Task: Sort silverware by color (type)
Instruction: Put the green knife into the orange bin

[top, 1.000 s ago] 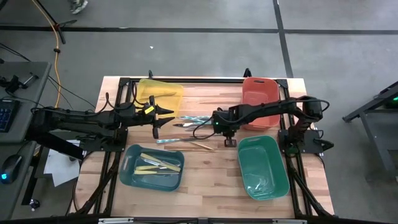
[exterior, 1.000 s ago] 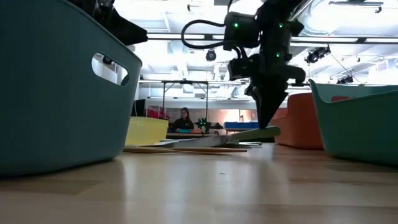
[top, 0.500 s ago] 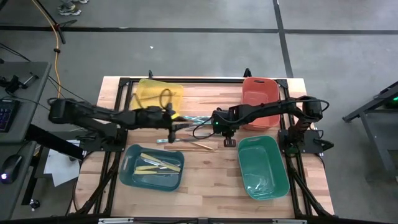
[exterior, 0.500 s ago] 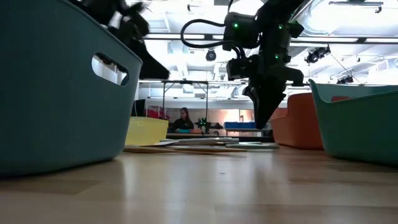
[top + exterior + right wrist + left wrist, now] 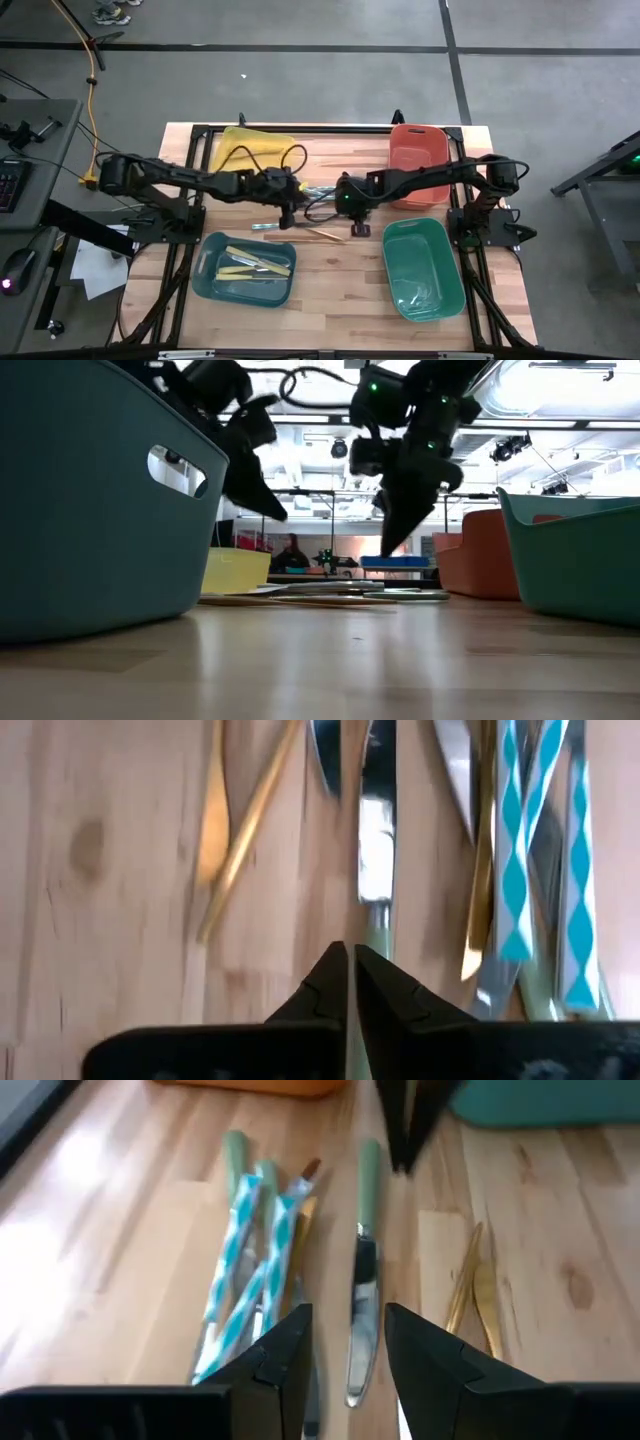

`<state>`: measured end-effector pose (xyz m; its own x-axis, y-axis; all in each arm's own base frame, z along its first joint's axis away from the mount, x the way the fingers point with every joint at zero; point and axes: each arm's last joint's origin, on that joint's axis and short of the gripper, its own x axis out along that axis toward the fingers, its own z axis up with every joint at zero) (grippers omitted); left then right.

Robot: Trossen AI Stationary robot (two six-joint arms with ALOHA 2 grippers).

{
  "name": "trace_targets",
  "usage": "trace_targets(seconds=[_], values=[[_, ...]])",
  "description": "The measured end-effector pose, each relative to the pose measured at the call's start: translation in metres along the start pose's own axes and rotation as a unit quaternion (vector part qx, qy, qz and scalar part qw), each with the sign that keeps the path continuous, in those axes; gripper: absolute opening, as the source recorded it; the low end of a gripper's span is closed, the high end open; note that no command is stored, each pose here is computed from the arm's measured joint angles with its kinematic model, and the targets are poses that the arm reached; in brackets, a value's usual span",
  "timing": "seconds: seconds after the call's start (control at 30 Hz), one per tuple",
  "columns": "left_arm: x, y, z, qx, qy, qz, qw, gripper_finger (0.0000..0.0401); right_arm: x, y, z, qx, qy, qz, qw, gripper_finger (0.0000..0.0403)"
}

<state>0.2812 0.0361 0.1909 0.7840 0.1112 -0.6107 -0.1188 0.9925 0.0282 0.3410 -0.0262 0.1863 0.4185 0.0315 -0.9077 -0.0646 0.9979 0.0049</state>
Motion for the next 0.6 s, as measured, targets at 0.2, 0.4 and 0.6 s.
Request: trace_targets(seconds=[0.2, 0.4, 0.6], values=[[-0.038, 0.003, 0.000, -0.020, -0.025, 0.005, 0.999, 0.0117, 0.009, -0.002, 0.005, 0.003, -0.023, -0.002, 1.000, 0.0089], [-0.065, 0.003, -0.011, -0.030, -0.082, 0.007, 0.996, 0.0117, 0.035, -0.003, -0.002, -0.052, 0.015, 0.003, 0.999, 0.0188], [-0.079, 0.003, -0.015, -0.034, -0.105, 0.006, 0.994, 0.0117, 0.035, -0.010, 0.001, -0.042, -0.002, -0.004, 0.999, 0.0211]])
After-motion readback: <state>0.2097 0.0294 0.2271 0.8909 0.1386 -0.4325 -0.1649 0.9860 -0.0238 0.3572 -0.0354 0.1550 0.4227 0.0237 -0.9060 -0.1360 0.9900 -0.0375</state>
